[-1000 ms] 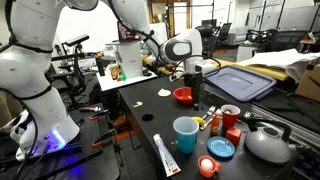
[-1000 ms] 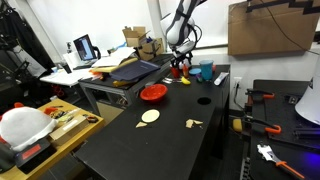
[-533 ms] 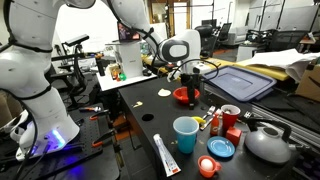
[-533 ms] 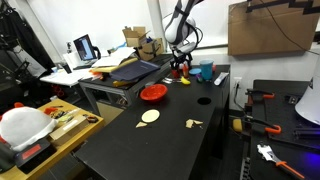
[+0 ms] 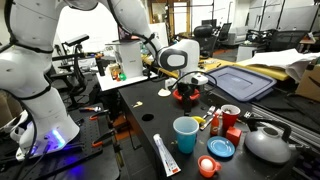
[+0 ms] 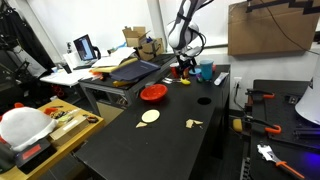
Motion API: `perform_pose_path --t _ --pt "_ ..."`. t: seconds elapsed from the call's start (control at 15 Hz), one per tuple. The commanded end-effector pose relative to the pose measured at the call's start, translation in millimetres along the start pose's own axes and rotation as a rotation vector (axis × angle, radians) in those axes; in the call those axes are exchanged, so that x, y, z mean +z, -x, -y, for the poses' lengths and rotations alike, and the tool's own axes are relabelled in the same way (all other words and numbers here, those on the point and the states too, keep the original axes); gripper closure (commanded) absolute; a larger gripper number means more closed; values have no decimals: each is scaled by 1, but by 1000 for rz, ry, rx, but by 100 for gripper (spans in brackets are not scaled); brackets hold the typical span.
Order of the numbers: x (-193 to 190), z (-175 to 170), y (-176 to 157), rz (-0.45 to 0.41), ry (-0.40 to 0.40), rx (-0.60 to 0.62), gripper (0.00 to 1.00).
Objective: Move the banana to the right
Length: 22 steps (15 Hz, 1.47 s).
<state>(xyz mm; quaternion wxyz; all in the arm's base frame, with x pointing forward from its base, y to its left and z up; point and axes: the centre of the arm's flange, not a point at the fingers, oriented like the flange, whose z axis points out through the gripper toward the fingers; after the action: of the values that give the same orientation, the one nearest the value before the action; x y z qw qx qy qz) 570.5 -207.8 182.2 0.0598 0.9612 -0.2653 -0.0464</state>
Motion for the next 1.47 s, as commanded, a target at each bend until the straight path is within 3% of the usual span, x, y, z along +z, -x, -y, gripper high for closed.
perform_pose_path --t 0.0,0.27,0.67,1.4 --pt "1 14 5 13 -32 -58 0" --pt "1 34 1 5 -59 -95 0" --pt "2 30 -25 -20 -133 -111 0" --pt "18 31 -83 -77 -311 -13 0"
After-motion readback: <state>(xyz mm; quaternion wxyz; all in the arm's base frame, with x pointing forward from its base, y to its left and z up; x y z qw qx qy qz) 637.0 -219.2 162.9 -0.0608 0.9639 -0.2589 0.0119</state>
